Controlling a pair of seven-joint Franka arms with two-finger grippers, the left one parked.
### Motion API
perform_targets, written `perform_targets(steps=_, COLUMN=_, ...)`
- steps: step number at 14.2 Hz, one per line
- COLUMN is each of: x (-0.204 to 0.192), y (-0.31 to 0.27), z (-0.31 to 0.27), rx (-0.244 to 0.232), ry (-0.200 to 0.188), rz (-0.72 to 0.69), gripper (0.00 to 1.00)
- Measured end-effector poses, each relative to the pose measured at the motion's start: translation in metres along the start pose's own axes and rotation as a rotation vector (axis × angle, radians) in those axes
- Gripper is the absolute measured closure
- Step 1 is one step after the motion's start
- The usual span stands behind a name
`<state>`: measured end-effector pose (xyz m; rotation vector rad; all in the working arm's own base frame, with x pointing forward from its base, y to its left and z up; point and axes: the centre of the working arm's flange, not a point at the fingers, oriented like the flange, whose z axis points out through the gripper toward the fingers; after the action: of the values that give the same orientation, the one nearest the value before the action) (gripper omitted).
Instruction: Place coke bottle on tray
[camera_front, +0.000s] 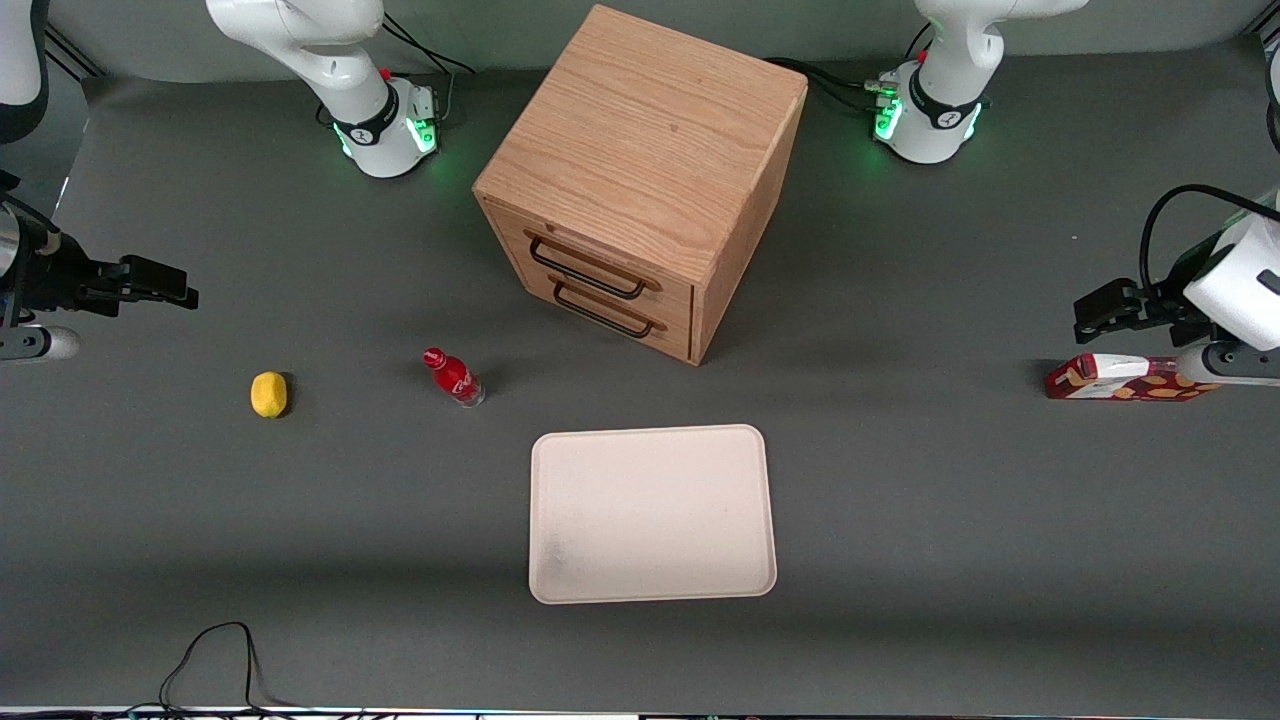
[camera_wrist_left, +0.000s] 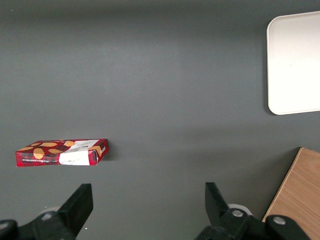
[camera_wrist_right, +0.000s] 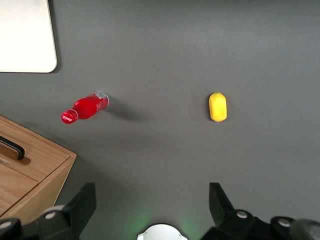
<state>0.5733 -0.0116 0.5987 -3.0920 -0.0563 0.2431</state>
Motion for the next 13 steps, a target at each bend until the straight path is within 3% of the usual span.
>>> perform_targets(steps=11, x=0.000, y=-0.021, z=-0.038, rx=-0.004, ry=0.084, rz=-0.032, gripper=0.00)
perform_targets(steps=13, x=0.012, y=-0.038, z=-0.034, rx=-0.005, ry=0.081, rz=-0.056, gripper=0.00)
